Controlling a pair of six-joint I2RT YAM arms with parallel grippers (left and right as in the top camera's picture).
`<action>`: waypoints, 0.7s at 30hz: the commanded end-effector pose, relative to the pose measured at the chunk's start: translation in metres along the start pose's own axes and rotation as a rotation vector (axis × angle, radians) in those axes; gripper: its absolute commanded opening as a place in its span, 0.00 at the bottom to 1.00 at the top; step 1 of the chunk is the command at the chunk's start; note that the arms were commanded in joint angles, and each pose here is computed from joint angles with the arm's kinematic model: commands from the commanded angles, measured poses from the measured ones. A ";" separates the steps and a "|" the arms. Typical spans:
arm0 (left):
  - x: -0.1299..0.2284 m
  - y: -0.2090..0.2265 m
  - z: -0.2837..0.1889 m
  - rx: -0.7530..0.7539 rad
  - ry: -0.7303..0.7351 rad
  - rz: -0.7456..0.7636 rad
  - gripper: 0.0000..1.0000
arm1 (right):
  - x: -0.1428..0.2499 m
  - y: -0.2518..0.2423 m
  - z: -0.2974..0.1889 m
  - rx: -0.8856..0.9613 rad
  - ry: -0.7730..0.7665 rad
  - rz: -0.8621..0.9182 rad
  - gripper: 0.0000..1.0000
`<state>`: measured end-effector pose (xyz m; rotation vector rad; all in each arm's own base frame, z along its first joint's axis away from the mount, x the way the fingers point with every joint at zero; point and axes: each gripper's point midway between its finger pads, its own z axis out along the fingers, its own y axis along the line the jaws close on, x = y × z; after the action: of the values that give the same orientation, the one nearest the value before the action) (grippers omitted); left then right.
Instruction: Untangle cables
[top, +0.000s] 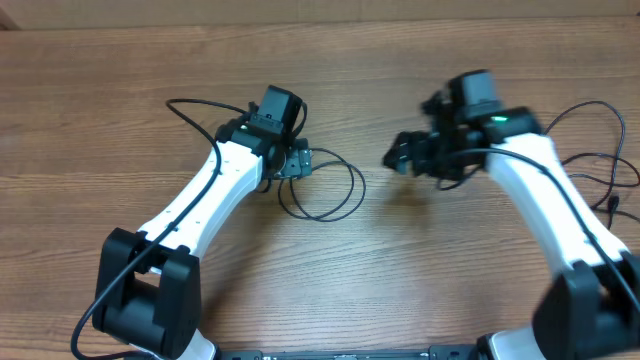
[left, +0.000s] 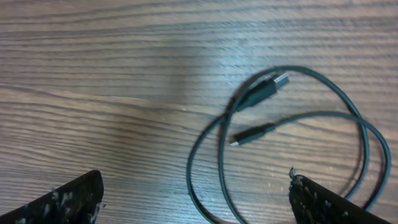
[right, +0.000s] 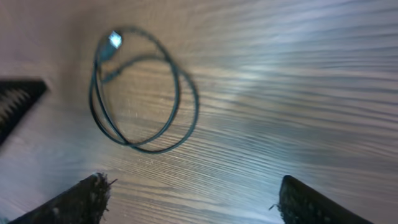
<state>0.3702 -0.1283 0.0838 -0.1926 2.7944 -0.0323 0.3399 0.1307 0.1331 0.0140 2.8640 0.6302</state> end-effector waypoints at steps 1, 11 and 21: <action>-0.006 0.005 0.011 0.009 0.005 -0.074 0.89 | 0.004 0.017 0.038 0.016 0.067 -0.032 0.79; 0.005 -0.018 0.067 0.092 0.086 0.098 0.77 | 0.007 0.004 0.069 0.120 0.095 0.057 0.77; 0.015 -0.024 0.086 0.123 0.125 0.157 0.23 | 0.006 0.002 0.069 0.134 0.090 0.056 0.77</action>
<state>0.3919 -0.1499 0.0046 0.0121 2.8903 -0.1595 0.3390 0.1625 0.0650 0.0781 3.0263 0.4739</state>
